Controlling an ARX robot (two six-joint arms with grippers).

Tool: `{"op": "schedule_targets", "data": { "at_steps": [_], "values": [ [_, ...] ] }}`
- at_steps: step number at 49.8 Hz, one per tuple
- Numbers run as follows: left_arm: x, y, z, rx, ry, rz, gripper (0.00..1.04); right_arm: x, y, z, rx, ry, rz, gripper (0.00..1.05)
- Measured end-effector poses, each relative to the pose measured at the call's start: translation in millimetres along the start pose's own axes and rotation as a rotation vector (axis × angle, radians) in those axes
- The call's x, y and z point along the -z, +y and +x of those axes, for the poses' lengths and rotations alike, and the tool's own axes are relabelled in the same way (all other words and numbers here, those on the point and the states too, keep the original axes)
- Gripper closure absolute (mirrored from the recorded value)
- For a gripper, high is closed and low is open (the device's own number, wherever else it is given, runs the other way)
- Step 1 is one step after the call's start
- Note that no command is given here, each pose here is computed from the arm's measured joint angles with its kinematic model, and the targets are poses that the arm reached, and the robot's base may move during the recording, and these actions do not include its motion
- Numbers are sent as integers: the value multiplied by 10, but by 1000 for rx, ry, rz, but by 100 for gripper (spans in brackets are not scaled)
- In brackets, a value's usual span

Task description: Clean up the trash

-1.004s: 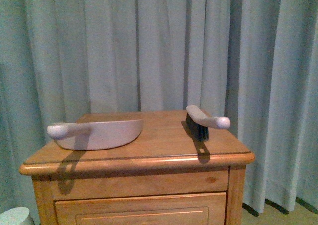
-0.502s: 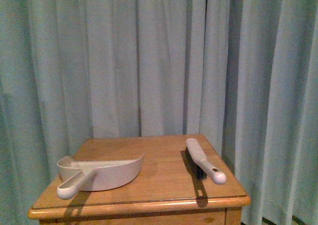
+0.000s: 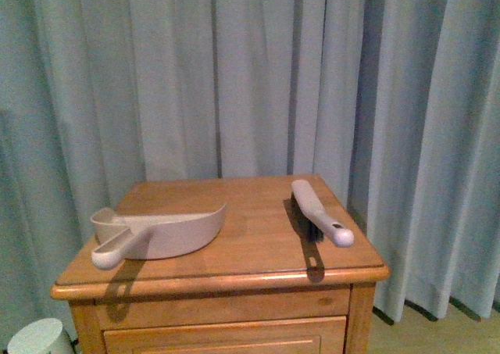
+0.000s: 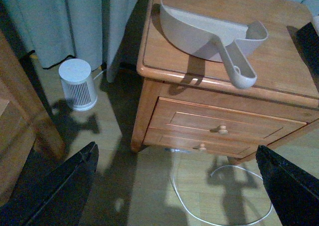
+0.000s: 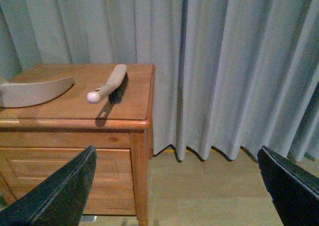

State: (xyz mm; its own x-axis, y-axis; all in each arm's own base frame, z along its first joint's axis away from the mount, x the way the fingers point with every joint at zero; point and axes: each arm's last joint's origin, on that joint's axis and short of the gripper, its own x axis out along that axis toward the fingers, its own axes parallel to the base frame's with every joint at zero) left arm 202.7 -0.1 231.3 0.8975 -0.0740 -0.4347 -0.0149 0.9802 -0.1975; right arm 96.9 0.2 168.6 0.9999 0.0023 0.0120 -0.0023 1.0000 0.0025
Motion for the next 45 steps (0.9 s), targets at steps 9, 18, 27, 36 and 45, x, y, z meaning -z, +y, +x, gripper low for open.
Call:
{"op": "schedule_targets", "data": {
  "at_steps": [9, 18, 27, 36, 45],
  "values": [
    [-725, -597, 471, 87, 60, 73, 8, 0, 0, 0, 0, 0, 0, 7],
    [-916, -940, 785, 126, 138, 75, 8, 0, 0, 0, 0, 0, 0, 7],
    [-840, -1179, 1286, 59, 261, 101, 8, 0, 0, 0, 0, 0, 0, 7],
    [-724, -1201, 1528, 18, 291, 136, 8, 0, 0, 0, 0, 0, 0, 7],
    [-653, -1137, 1678, -18, 303, 187, 8, 0, 0, 0, 0, 0, 0, 7]
  ]
}}
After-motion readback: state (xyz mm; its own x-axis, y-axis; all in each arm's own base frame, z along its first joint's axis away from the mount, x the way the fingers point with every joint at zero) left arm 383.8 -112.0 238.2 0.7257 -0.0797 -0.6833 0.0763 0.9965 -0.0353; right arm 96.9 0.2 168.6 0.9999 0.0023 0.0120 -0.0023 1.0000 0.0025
